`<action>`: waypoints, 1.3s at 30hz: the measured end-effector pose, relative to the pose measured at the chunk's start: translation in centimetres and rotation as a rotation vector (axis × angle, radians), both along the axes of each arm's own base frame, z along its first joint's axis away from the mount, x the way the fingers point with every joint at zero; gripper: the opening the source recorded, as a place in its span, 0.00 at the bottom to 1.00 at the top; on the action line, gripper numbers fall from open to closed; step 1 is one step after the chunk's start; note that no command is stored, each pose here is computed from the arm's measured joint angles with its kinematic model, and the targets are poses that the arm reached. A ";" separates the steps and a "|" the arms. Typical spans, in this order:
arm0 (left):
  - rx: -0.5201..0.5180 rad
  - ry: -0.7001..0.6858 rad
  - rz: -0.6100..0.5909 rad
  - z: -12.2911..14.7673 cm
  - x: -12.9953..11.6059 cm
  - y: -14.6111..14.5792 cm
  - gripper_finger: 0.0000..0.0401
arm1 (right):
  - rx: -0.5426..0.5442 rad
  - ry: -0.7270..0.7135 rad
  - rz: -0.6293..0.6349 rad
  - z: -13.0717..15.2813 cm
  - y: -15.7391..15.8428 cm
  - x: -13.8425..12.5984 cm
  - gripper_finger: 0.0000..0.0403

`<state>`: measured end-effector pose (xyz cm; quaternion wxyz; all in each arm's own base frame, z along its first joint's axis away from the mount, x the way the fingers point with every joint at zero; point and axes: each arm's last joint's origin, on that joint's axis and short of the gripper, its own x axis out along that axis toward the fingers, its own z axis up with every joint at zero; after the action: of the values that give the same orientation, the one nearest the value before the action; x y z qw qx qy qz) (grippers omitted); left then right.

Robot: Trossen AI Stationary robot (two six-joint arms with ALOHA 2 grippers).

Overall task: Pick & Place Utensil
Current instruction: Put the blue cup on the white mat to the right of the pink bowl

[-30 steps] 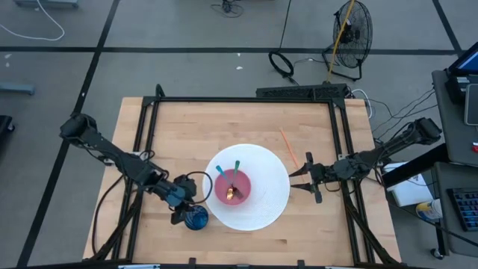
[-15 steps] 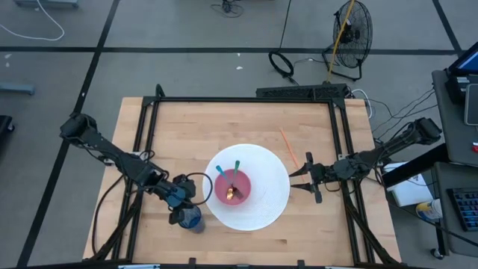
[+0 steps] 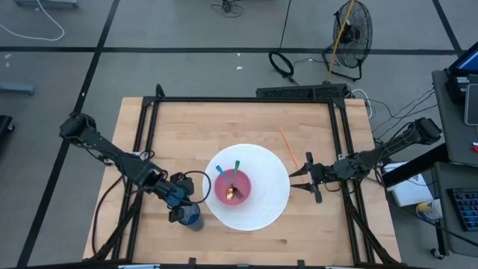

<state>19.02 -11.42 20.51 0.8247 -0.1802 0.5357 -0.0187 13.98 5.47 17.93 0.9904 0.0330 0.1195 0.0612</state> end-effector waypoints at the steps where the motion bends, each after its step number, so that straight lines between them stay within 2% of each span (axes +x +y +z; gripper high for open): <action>1: 0.001 0.000 0.002 0.0 0.0 0.0 0.02 | 0.000 0.000 0.000 0.0 0.0 0.0 0.41; 6: 0.019 -0.017 -0.003 0.3 0.2 0.0 0.02 | 0.000 0.000 0.000 0.0 0.0 0.0 0.41; 9: 0.050 -0.050 -0.049 1.1 0.4 -0.3 0.02 | 0.000 0.000 0.000 0.0 0.0 0.0 0.41; 14: 0.077 -0.165 -0.119 3.2 1.3 -0.8 0.02 | -0.002 0.005 0.000 -0.1 0.0 0.0 0.40; 21: 0.085 -0.341 -0.178 4.4 3.0 -0.9 0.02 | -0.006 0.014 0.000 -0.8 0.1 0.2 0.40; 27: 0.090 -0.497 -0.254 4.0 6.3 -0.7 0.01 | 0.012 -0.060 0.003 -1.4 0.0 -0.1 0.40; 39: 0.161 -0.558 -0.381 6.0 14.2 -1.6 0.01 | 0.022 -0.066 0.004 -1.4 0.0 -0.1 0.39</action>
<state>33.21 -12.99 26.47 0.9326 0.0010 0.3136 -0.1786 13.89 5.43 16.56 0.9933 0.0415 0.0860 0.0656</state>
